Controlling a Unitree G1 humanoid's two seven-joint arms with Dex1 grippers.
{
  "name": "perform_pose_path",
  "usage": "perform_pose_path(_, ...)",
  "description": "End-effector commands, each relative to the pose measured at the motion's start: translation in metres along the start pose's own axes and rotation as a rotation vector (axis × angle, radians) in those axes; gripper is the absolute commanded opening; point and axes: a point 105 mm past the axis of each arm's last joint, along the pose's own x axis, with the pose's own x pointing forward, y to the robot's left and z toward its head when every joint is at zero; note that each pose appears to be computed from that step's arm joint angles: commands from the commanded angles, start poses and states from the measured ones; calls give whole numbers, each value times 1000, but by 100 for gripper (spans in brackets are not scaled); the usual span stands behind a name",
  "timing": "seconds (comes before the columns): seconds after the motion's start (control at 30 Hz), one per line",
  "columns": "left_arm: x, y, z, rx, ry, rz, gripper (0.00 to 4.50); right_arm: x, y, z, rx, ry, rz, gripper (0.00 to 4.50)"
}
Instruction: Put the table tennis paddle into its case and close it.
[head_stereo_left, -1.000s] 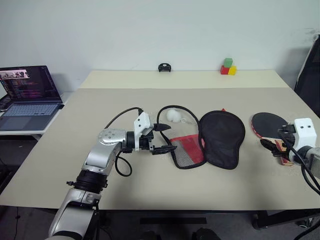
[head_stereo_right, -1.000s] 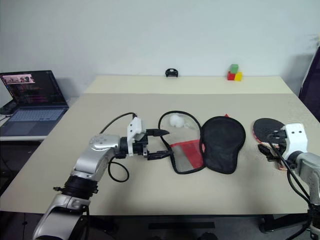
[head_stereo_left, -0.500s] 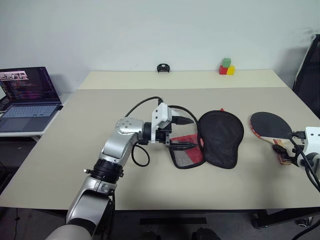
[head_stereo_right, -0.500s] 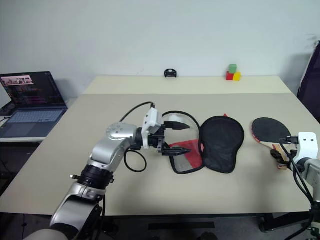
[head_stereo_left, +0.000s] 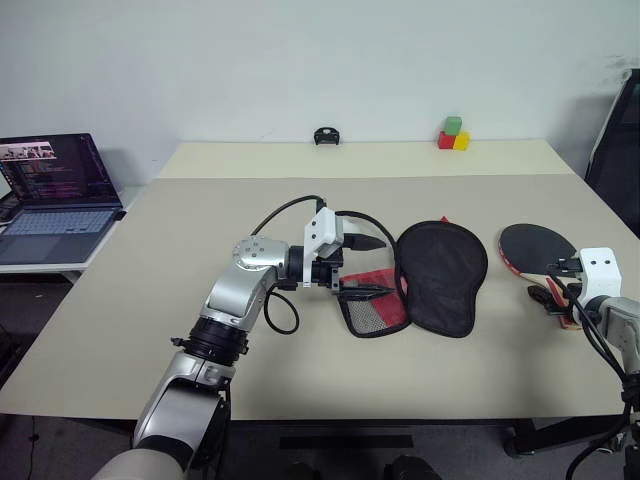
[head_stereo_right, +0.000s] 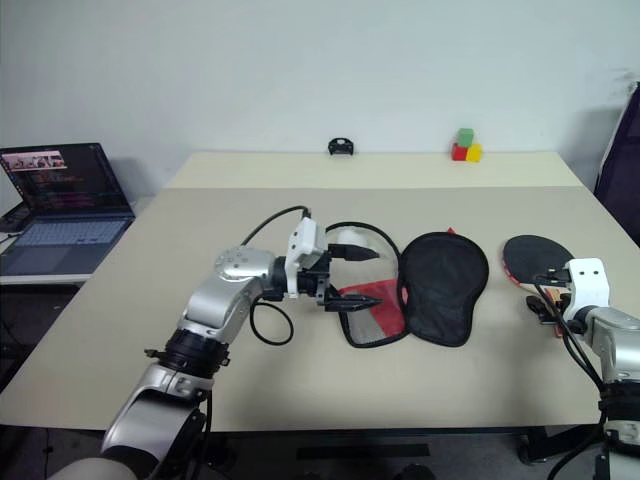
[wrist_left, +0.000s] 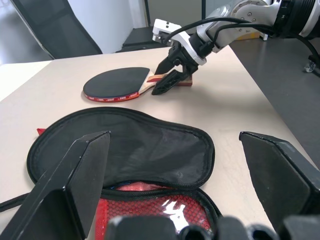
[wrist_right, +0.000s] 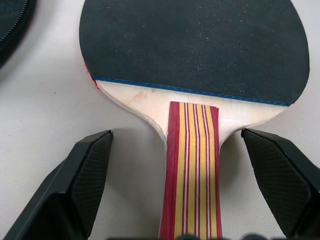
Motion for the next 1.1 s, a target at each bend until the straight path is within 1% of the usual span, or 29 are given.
perform_pose_path(0.03, -6, 3, 8, 45, -8, 20, 450, 4, 0, -4, -3, 26, -14, 444)
perform_pose_path(0.3, -13, 4, 5, 37, 3, 46, 450, 6, -7, -16, 45, 77, -57, 444)
perform_pose_path(0.53, -14, 5, 6, 38, 5, 53, 450, 9, 0, -21, 69, 93, -37, 444)
perform_pose_path(0.63, -14, 5, 7, 40, 4, 54, 450, 11, 0, -23, 98, 104, -36, 391)
perform_pose_path(0.9, -20, 6, 3, 38, 20, 77, 450, 12, -1, -23, 81, 99, -51, 141)
perform_pose_path(0.93, -21, 6, 2, 36, 23, 83, 450, 13, -1, -23, 79, 95, -53, 116)
perform_pose_path(1.0, -28, 8, -1, 32, 39, 107, 450, 12, -1, -17, 87, 68, -61, 111)
perform_pose_path(1.1, -43, 9, -8, 13, 65, 156, 450, 4, 2, 6, 104, -8, -55, 111)
